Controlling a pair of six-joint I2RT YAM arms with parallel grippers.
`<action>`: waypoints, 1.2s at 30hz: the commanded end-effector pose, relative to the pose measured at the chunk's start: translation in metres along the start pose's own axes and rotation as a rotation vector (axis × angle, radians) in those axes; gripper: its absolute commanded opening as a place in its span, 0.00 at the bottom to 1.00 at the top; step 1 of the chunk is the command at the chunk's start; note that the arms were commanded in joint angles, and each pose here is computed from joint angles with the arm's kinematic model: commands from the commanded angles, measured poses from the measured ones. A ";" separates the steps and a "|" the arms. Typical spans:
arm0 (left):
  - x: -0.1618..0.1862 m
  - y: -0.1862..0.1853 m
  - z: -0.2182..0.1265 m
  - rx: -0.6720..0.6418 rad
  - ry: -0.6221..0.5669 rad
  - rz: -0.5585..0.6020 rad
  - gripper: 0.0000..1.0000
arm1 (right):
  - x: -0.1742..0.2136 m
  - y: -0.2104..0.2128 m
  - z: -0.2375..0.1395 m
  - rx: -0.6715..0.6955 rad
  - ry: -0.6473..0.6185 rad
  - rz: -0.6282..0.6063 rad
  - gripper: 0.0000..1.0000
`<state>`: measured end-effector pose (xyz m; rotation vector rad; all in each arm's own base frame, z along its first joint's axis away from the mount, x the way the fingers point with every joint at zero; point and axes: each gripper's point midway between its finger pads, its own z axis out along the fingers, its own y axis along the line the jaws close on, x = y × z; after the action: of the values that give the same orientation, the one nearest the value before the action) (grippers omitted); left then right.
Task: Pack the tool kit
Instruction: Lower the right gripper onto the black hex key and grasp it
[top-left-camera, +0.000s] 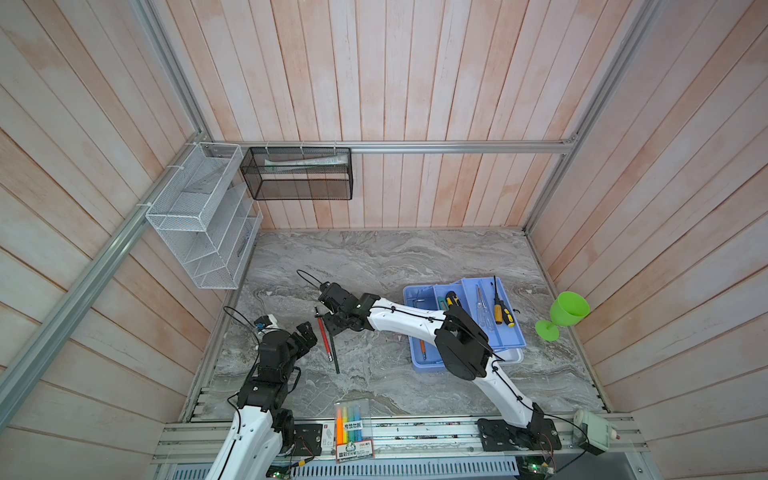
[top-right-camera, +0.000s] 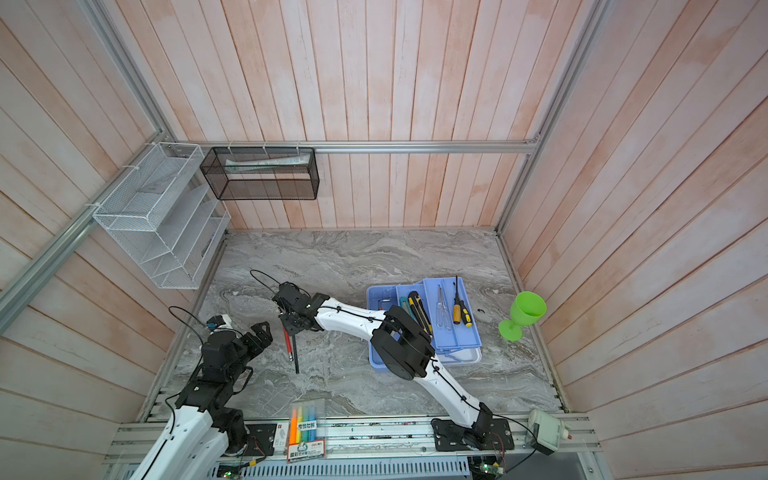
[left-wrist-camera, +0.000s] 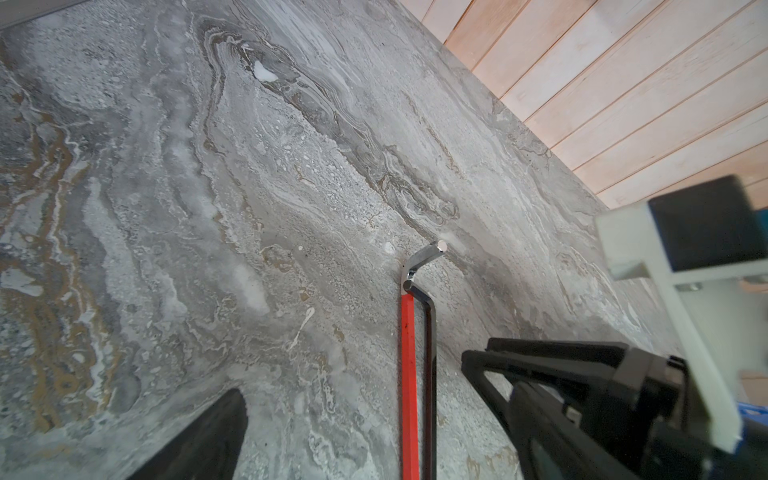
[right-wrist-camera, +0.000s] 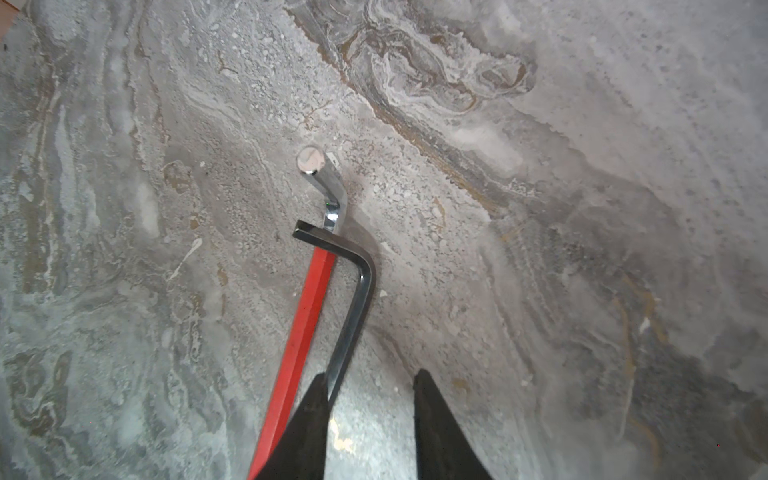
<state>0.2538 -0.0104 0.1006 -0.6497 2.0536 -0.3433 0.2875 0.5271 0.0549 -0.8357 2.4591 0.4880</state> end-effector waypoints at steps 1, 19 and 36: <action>0.003 0.001 0.000 -0.001 0.005 0.004 1.00 | 0.012 0.003 0.013 0.026 0.044 -0.035 0.33; 0.005 0.000 0.001 0.002 0.015 0.010 1.00 | 0.032 -0.009 0.041 0.155 0.129 -0.130 0.34; 0.005 0.000 0.001 0.008 0.015 0.011 1.00 | 0.043 -0.033 0.058 0.286 0.150 -0.153 0.12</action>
<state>0.2538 -0.0105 0.0989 -0.6498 2.0607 -0.3414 0.2949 0.5478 0.0252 -0.9337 2.4141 0.2574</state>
